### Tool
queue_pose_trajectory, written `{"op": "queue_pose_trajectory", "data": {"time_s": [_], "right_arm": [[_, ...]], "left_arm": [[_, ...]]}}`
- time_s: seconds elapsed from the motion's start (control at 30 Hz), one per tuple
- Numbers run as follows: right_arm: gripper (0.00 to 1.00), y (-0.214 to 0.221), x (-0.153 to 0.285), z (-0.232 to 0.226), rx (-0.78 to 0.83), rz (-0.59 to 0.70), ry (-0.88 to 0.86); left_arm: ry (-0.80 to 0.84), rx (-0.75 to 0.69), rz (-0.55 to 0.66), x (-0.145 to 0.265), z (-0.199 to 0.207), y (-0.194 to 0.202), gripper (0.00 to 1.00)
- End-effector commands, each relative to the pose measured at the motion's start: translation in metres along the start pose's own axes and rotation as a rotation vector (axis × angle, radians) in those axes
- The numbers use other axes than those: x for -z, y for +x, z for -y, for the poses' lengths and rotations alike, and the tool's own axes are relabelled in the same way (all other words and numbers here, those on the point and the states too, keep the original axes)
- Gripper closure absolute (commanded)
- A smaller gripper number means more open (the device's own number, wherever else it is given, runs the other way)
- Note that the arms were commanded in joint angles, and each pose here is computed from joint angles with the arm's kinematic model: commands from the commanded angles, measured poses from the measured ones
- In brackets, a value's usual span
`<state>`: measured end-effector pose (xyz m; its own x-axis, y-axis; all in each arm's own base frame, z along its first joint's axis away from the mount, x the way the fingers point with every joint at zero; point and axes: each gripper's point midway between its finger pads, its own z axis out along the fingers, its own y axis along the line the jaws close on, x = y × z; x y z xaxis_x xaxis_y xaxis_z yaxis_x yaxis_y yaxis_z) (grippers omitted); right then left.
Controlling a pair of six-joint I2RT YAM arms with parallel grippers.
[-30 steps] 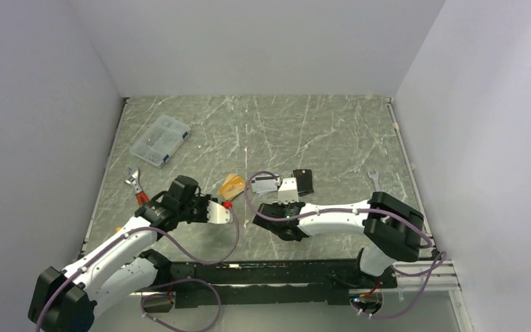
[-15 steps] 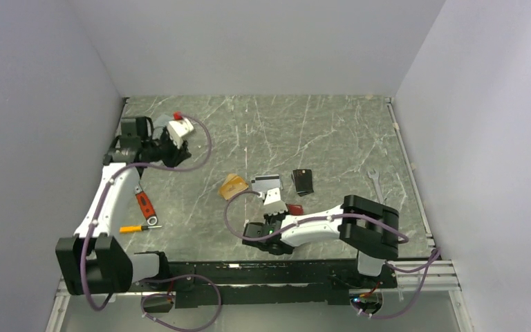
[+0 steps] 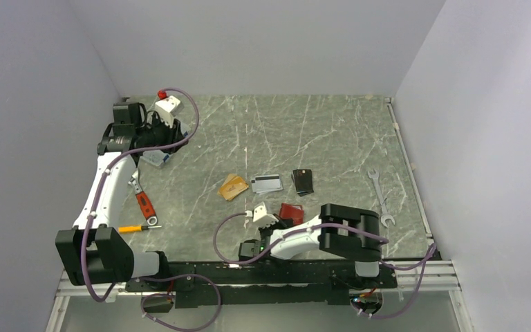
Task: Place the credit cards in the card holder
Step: Move the card holder to the center of the board.
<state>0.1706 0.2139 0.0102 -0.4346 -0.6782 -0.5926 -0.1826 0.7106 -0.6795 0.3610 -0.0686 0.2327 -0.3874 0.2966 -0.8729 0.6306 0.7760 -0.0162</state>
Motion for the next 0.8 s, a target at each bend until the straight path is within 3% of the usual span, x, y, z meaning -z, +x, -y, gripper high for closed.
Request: {"op": "queue_pose_trajectory", "data": {"time_s": [0.0,0.13,0.23,0.4,0.57,0.77], "right_arm": [[1.0,0.122,0.084,-0.11,-0.142,-0.696,-0.613],[0.7,0.09,0.082,-0.112,-0.195,-0.618,-0.697],[0.59,0.069,0.081,-0.116,-0.22,-0.57,-0.764],[0.52,0.05,0.081,-0.116,-0.278,-0.515,-0.854],[0.51,0.041,0.079,-0.112,-0.293,-0.495,-0.838],[0.43,-0.041,0.068,-0.062,-0.408,-0.352,-0.802]], "left_arm": [[-0.036,0.026,0.021,0.006,-0.001,-0.018,0.67],[-0.05,0.008,0.001,0.005,0.002,-0.025,0.67],[-0.064,-0.002,0.004,0.007,0.002,-0.027,0.67],[-0.063,-0.04,0.011,0.01,0.013,-0.034,0.66],[-0.068,-0.055,0.012,0.013,0.015,-0.035,0.66],[-0.016,-0.018,-0.006,0.002,0.026,-0.032,0.65]]}}
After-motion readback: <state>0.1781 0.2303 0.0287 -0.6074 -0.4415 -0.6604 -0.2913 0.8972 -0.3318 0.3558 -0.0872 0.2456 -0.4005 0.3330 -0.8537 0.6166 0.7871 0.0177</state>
